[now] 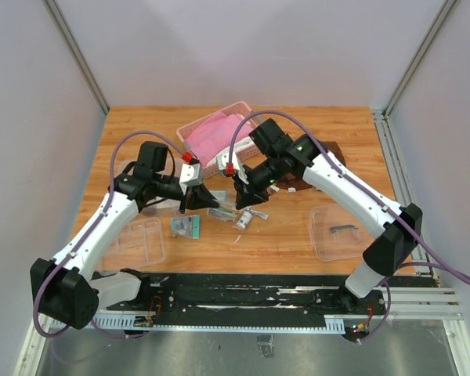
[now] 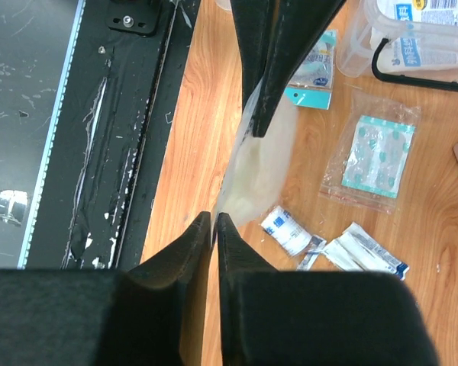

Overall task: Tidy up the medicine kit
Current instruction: Place the medical item at the medicine box.

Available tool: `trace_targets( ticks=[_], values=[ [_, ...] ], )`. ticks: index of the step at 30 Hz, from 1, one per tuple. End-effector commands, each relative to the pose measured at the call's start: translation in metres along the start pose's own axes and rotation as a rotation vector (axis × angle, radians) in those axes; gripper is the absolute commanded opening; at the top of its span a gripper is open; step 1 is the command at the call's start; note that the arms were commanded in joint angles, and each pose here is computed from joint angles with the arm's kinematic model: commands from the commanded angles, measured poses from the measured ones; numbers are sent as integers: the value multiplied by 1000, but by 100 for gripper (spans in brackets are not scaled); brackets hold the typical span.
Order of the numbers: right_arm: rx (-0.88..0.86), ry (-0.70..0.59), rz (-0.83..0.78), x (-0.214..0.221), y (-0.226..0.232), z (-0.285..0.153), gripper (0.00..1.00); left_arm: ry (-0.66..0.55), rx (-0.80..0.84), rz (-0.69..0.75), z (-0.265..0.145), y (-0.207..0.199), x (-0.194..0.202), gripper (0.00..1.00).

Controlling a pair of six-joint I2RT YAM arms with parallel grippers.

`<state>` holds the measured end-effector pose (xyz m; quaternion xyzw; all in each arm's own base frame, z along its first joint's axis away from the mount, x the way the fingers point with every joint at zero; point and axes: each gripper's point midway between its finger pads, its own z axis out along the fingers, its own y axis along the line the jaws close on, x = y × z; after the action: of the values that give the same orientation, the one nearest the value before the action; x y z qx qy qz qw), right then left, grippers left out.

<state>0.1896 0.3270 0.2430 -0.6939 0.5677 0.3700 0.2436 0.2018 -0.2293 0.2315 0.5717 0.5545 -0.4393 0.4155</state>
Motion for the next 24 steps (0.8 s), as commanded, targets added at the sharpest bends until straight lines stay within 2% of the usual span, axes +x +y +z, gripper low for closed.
trace_targets(
  ticks=[1, 6, 10, 16, 24],
  values=[
    [14, 14, -24, 1, 6, -2, 15, 26, -51, 61, -6, 1, -5, 0],
    [35, 34, -22, 4, 3, -3, 44, 73, -190, 99, -19, 13, -10, 0],
    [80, 50, -23, 3, -1, -10, 59, 137, -343, 158, -38, 27, -14, 0],
    [182, 99, -21, 12, -11, -20, 64, 202, -553, 183, -73, 48, -17, 0],
    [230, 149, 26, 41, -4, -22, 65, 207, -763, 61, -123, 85, -17, 0]
  ],
)
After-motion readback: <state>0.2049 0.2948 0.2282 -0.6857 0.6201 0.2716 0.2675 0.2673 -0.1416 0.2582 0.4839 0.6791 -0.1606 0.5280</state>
